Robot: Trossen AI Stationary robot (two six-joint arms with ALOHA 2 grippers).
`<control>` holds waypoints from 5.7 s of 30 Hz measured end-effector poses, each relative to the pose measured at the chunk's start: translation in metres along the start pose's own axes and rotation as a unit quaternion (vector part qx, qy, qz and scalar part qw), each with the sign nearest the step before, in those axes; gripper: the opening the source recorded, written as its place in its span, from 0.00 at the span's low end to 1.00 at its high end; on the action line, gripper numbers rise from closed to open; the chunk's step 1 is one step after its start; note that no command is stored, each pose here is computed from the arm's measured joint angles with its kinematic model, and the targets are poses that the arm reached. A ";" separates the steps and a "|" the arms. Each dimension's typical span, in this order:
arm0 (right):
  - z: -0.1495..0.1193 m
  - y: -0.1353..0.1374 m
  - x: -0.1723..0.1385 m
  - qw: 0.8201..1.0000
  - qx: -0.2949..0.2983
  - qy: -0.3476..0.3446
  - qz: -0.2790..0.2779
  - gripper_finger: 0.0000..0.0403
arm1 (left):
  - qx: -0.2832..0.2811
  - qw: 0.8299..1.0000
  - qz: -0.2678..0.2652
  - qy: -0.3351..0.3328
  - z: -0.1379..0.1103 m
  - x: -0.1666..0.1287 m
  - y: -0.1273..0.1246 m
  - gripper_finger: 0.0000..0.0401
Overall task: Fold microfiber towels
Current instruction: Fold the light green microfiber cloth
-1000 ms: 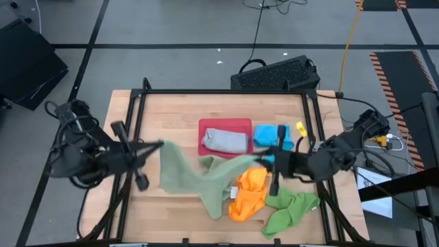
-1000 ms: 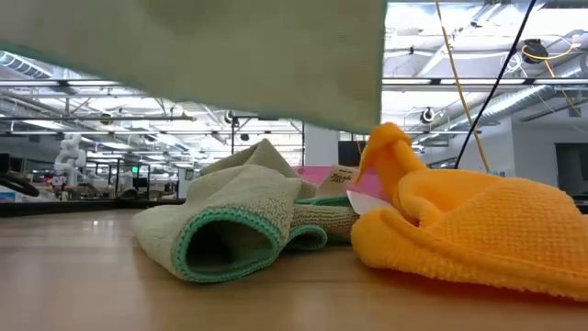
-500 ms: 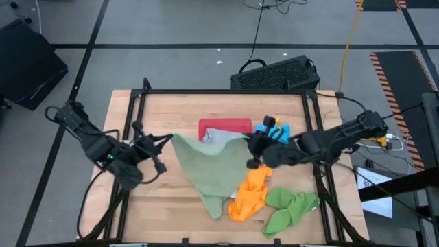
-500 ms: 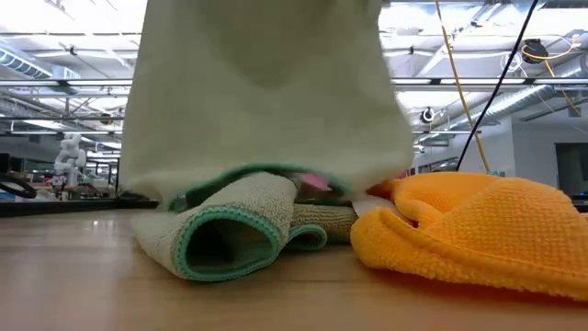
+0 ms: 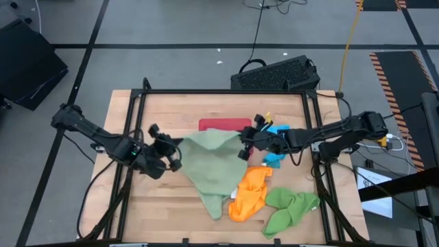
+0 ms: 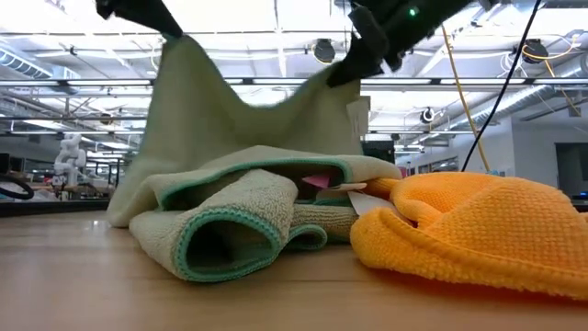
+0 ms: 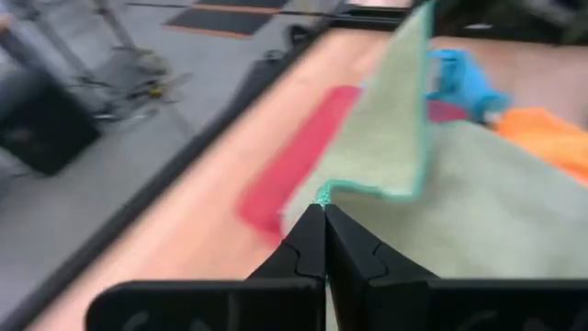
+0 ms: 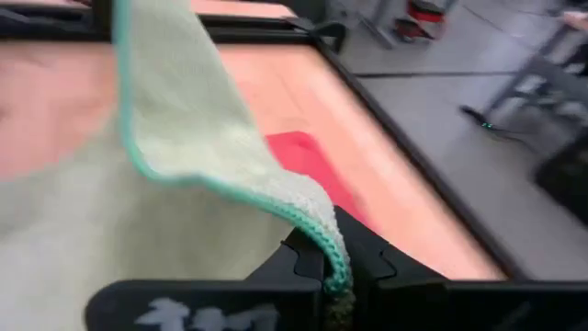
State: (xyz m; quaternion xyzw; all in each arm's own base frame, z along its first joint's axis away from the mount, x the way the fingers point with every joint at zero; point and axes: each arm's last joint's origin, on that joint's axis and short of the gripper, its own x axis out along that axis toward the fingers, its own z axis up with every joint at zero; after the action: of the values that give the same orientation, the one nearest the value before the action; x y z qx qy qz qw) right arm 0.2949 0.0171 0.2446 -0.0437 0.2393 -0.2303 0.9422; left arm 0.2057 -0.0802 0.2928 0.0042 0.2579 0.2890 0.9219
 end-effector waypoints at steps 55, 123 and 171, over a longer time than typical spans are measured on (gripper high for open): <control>-0.064 0.052 -0.054 0.941 0.059 0.123 0.310 0.45 | 0.038 0.960 -0.257 0.101 -0.098 -0.028 -0.042 0.17; -0.072 0.061 -0.063 0.974 0.093 -0.072 0.195 0.50 | 0.127 0.964 -0.140 0.187 -0.040 0.068 0.000 0.01; 0.060 0.116 0.009 0.968 -0.090 -0.087 0.218 0.03 | 0.123 0.950 -0.288 0.000 -0.006 -0.034 -0.080 0.24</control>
State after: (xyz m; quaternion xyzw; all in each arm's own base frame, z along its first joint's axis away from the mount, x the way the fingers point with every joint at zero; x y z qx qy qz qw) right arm 0.3783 0.1149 0.2713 -0.0950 0.1798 0.0076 0.9791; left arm 0.2222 -0.1658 0.2913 0.0431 0.2820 -0.0230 0.9582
